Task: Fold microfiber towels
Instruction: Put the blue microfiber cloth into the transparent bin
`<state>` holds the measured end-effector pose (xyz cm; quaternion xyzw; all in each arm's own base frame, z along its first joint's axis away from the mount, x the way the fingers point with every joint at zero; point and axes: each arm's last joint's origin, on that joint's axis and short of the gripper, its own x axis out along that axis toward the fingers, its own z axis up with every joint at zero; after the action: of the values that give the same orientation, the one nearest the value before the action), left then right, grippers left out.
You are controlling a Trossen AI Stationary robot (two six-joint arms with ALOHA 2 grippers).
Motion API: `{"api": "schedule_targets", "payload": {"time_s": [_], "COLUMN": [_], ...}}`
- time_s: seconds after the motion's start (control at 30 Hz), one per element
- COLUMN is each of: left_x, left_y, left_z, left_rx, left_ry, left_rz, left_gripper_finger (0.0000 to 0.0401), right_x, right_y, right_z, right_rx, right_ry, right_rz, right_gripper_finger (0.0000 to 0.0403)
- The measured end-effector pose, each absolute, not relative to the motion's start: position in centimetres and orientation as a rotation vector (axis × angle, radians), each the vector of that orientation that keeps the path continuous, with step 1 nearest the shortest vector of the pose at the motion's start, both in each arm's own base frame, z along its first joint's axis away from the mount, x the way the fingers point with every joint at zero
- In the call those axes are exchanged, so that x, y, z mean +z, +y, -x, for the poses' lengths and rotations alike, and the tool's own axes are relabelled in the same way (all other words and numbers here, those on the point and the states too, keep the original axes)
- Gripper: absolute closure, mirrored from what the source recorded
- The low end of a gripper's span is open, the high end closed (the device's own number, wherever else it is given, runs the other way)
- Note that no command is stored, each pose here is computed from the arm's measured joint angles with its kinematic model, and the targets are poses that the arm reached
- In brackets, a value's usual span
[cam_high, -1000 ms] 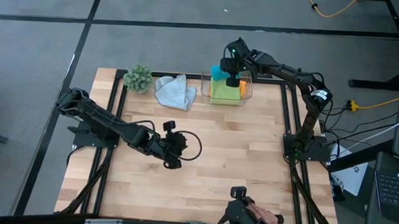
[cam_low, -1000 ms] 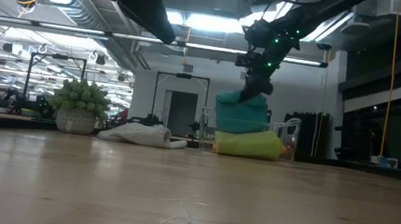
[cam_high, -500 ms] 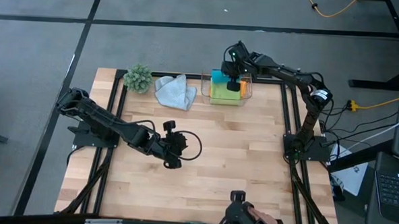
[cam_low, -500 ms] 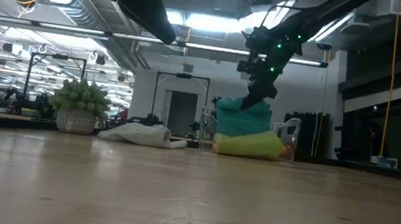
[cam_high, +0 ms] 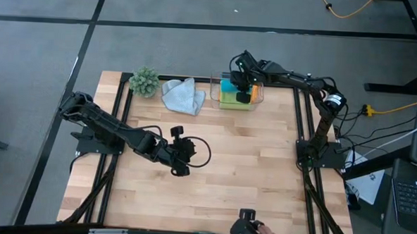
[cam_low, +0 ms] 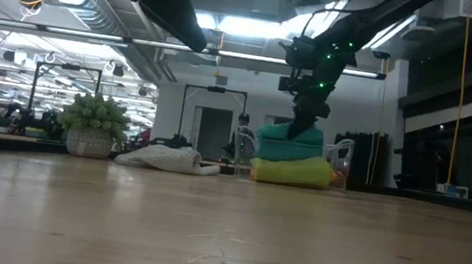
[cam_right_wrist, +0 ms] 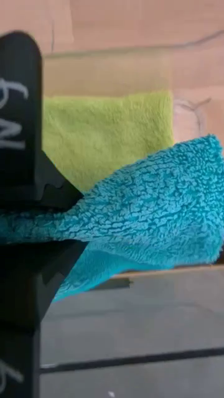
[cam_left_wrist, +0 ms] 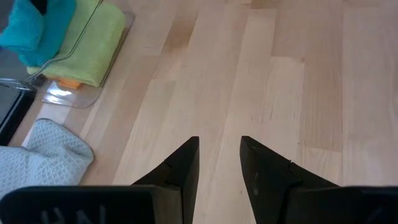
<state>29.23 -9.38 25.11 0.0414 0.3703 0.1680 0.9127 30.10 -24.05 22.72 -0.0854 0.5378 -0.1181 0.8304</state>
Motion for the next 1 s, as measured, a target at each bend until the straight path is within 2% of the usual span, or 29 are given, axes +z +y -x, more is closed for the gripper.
{"api": "schedule_targets", "payload": {"time_s": [0.13,0.33,0.43,0.73,0.83,1.0], "left_x": [25.1,25.1,25.1,25.1,25.1,25.1], "left_y": [-9.4,-9.4,-9.4,-9.4,-9.4,-9.4], "left_z": [-29.2,-29.2,-29.2,-29.2,-29.2,-29.2], "left_rx": [0.346,0.346,0.346,0.346,0.346,0.336], "left_ry": [0.763,0.763,0.763,0.763,0.763,0.768], "left_rz": [-0.086,-0.086,-0.086,-0.085,-0.087,-0.112], "left_gripper_finger": [0.0292,0.0292,0.0292,0.0292,0.0292,0.0292], "right_x": [22.6,22.3,22.3,22.8,24.0,25.9], "right_y": [-23.3,-22.1,-21.6,-21.0,-20.9,-21.2], "right_z": [-30.3,-30.6,-30.7,-30.9,-31.0,-31.4], "right_rx": [-0.244,-0.131,-0.118,-0.140,-0.135,-0.152], "right_ry": [1.157,1.153,1.165,1.193,1.202,1.160], "right_rz": [0.125,0.058,0.046,-0.024,-0.027,-0.005], "right_gripper_finger": [0.0339,0.0330,0.0307,0.0199,0.0182,0.0177]}}
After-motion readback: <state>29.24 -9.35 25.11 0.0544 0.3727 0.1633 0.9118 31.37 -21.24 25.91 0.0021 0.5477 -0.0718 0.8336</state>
